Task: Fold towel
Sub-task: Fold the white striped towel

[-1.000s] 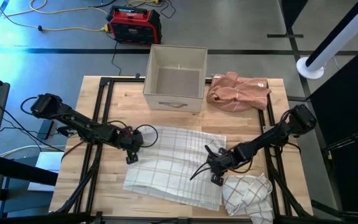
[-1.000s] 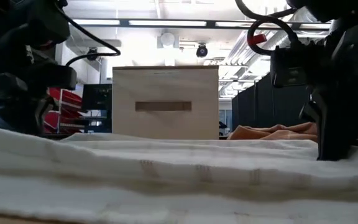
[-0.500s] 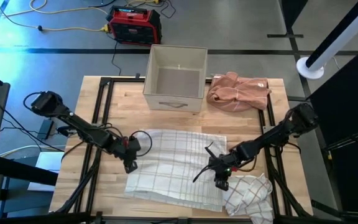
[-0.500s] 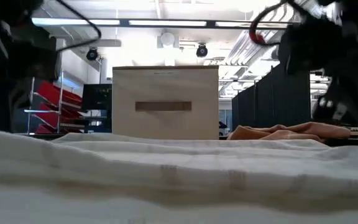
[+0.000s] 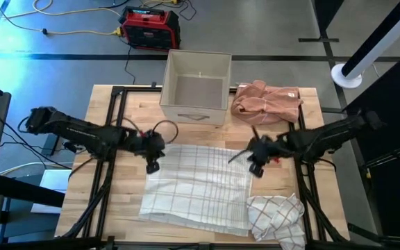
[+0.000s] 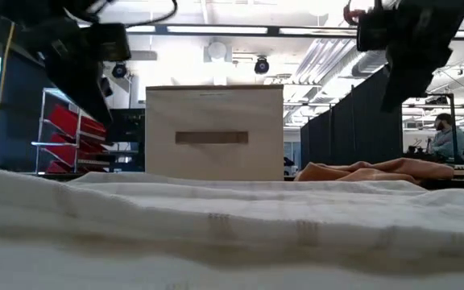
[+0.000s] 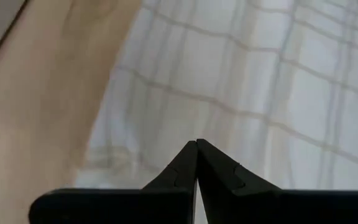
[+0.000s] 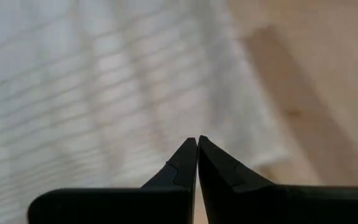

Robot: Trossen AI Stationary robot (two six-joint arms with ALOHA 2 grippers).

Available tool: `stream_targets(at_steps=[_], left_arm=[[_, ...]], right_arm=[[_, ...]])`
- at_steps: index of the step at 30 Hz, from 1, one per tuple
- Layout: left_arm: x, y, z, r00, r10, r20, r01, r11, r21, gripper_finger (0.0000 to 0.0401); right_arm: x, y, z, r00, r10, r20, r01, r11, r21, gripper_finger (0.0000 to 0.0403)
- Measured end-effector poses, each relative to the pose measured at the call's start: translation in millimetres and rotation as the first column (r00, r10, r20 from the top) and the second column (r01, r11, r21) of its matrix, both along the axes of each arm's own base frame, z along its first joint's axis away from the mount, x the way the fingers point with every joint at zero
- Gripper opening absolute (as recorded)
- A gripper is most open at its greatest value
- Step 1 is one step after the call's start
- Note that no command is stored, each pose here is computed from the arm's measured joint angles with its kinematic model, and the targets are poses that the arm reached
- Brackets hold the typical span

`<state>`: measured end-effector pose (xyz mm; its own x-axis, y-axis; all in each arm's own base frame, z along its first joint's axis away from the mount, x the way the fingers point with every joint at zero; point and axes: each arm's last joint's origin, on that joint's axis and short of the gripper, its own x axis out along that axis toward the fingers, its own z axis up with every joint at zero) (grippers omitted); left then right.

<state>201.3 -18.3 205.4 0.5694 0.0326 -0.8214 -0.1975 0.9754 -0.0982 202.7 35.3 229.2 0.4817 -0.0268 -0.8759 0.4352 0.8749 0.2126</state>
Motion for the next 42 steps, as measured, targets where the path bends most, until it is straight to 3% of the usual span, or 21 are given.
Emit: stream_targets(at_steps=[4, 8, 14, 20, 25, 30, 31, 36, 42], left_arm=[[0, 18, -5, 0.998, -0.067, -0.015, 0.066, 0.996, -0.058, 0.0000], [-3, 29, -12, 0.997, -0.078, -0.027, 0.074, 0.991, -0.112, 0.0000], [-5, 31, -14, 0.994, -0.110, -0.021, 0.105, 0.978, -0.179, 0.0000], [-6, 30, -14, 0.994, -0.110, -0.027, 0.101, 0.970, -0.222, 0.0000], [-7, 30, -15, 0.994, -0.102, -0.040, 0.090, 0.969, -0.228, 0.0000], [-7, 30, -15, 0.991, -0.126, -0.037, 0.116, 0.973, -0.200, 0.0001], [-6, 30, -15, 0.992, -0.124, -0.038, 0.114, 0.974, -0.195, 0.0004], [0, 41, -6, 0.994, -0.100, -0.046, 0.085, 0.960, -0.266, 0.0044], [5, 58, -3, 0.979, -0.083, -0.184, 0.071, 0.995, -0.073, 0.0118]], right_arm=[[-6, -18, -7, 0.990, 0.016, -0.137, -0.010, 0.999, 0.047, 0.0017], [0, -27, -19, 0.973, 0.080, -0.216, -0.069, 0.996, 0.058, 0.0067], [18, -32, -45, 0.935, 0.177, -0.307, -0.198, 0.979, -0.039, 0.0157], [36, -34, -74, 0.904, 0.251, -0.347, -0.299, 0.950, -0.093, 0.0185], [41, -36, -92, 0.877, 0.267, -0.400, -0.297, 0.955, -0.014, 0.0150], [44, -35, -98, 0.876, 0.272, -0.397, -0.295, 0.955, 0.005, 0.0026], [45, -35, -97, 0.880, 0.270, -0.390, -0.292, 0.956, 0.003, 0.0016], [47, -34, -95, 0.904, 0.236, -0.356, -0.256, 0.967, -0.009, 0.0007], [47, -30, -95, 0.903, 0.246, -0.353, -0.270, 0.963, -0.019, 0.0006]])
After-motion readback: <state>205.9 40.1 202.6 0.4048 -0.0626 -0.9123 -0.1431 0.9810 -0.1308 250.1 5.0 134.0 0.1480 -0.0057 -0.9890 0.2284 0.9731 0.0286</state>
